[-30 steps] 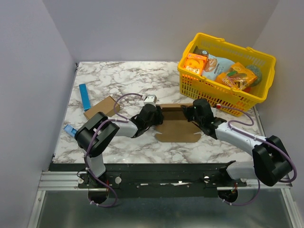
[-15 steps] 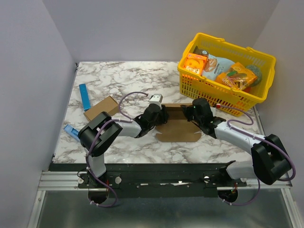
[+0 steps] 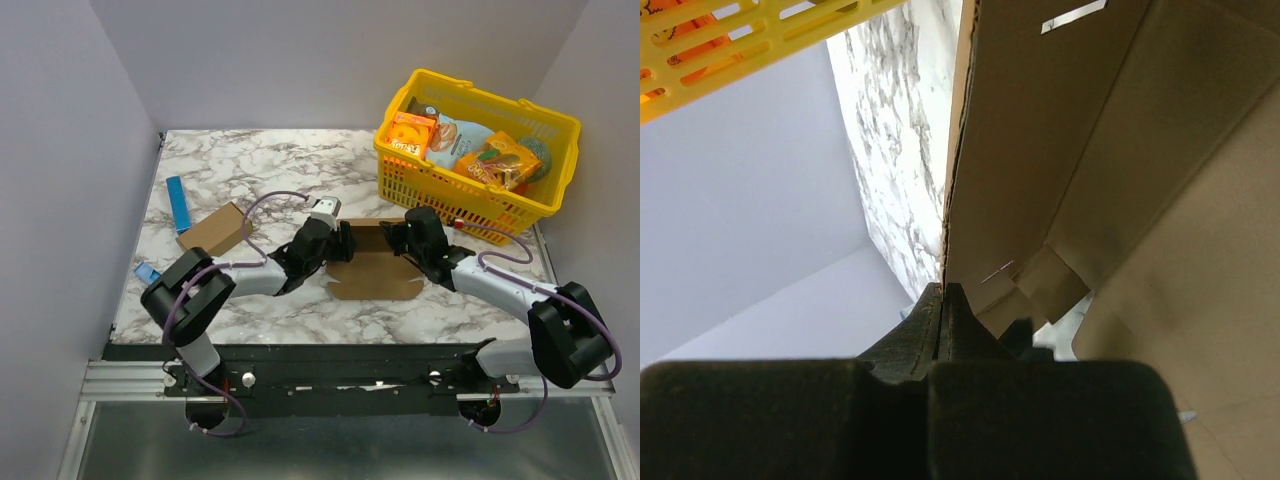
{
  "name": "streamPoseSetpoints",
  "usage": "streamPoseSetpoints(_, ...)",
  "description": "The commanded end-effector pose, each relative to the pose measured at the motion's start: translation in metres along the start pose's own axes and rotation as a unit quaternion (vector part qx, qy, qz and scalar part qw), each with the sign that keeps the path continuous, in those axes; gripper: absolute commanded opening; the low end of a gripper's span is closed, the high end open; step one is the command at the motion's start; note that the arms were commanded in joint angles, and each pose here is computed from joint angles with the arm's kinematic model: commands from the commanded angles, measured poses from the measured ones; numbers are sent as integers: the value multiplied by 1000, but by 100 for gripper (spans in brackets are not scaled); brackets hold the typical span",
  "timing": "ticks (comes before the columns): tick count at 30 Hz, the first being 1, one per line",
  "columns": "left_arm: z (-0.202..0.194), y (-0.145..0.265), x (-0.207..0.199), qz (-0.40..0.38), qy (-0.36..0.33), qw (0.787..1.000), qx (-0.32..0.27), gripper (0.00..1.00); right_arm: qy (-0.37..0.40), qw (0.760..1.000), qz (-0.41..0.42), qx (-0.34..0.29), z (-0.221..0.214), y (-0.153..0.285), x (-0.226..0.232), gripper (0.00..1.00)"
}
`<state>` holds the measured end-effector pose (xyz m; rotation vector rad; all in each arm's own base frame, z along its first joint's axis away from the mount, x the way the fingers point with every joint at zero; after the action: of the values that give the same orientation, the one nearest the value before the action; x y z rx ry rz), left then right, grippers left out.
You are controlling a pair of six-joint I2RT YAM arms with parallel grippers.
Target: Fold the paper box
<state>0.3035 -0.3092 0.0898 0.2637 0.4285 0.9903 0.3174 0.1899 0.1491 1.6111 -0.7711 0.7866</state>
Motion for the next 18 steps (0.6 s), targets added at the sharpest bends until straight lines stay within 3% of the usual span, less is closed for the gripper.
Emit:
streamPoseSetpoints(1,14,34,-4,-31,-52,998,-12,70,4,1000,-24,-10,2,-4,-12,1)
streamPoseSetpoints(9,20,82,9,-21,-96,995,7,71,2,1000,-28,-7,1,-3,-14,1)
streamPoseSetpoints(18,88,81,-9,-38,-64,997,-27,89,4,999,-33,-2,-1,-4,-16,1)
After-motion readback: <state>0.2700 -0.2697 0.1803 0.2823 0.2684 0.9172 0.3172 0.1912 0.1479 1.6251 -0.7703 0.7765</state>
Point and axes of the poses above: each gripper's point midway between its finger pads, its own y axis back along the fingers, its own x axis along the line the jaws close on, z = x × y, the point moved 4 cm from there along y, back along the fingers, and after that the axes turned 10 degrees about -y, right-handed, at the moved point
